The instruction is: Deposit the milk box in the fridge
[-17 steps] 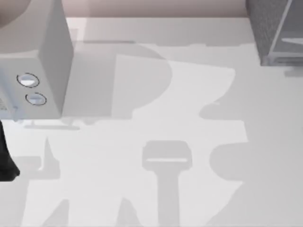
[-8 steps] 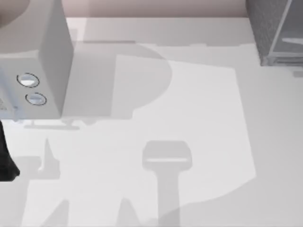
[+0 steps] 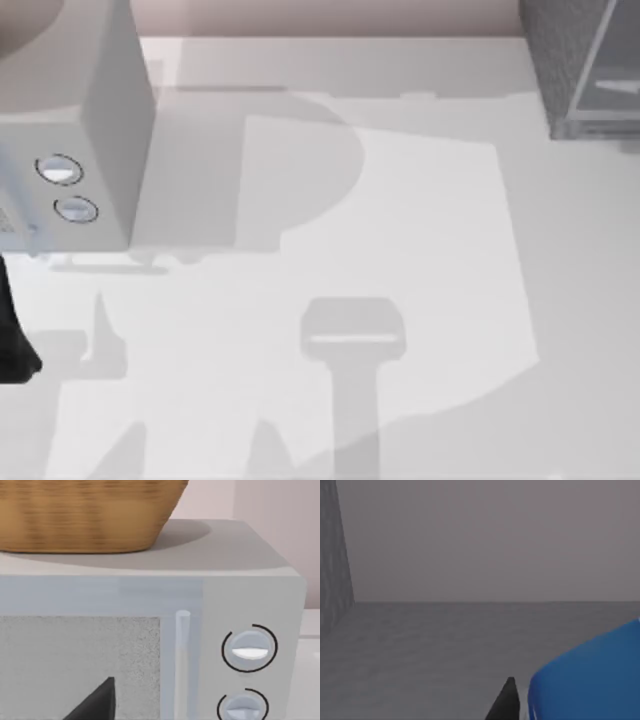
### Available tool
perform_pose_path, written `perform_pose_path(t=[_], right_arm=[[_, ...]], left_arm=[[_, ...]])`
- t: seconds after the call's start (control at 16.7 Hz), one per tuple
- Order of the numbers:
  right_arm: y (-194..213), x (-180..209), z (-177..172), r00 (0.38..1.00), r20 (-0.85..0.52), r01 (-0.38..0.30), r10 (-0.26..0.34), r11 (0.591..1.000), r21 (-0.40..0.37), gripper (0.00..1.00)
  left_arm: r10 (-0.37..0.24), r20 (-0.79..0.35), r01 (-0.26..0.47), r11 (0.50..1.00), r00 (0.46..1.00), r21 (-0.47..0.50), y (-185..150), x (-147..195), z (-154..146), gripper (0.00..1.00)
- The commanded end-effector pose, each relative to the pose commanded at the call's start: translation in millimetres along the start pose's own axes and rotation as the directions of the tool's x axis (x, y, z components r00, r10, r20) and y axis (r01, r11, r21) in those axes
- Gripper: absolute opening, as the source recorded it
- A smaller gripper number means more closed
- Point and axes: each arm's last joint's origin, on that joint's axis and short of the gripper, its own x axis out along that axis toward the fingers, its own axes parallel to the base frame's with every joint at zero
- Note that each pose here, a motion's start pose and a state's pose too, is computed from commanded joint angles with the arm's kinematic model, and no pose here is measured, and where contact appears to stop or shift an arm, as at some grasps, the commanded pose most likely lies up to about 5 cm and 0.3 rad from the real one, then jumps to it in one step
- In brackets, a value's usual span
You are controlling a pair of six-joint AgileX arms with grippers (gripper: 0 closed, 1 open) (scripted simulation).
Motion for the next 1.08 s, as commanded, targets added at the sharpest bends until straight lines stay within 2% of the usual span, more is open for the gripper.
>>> perform_pose_path(t=[0.54,0.96,1.08], right_arm=[[0,92,23,1.000,0.024,-0.007,0.007,1.000,0.000,0.00],[3,105,23,1.000,0.009,-0.012,0.012,1.000,0.002,0.00],[3,105,23,1.000,0.009,-0.012,0.012,1.000,0.002,0.15]], left_arm=[[0.000,0.000,0.000,1.000,1.000,0.000,0,0,0,1.00],[0.000,0.000,0.000,1.000,1.000,0.000,0,0,0,1.00],[0.000,0.000,0.000,1.000,1.000,0.000,0,0,0,1.00]])
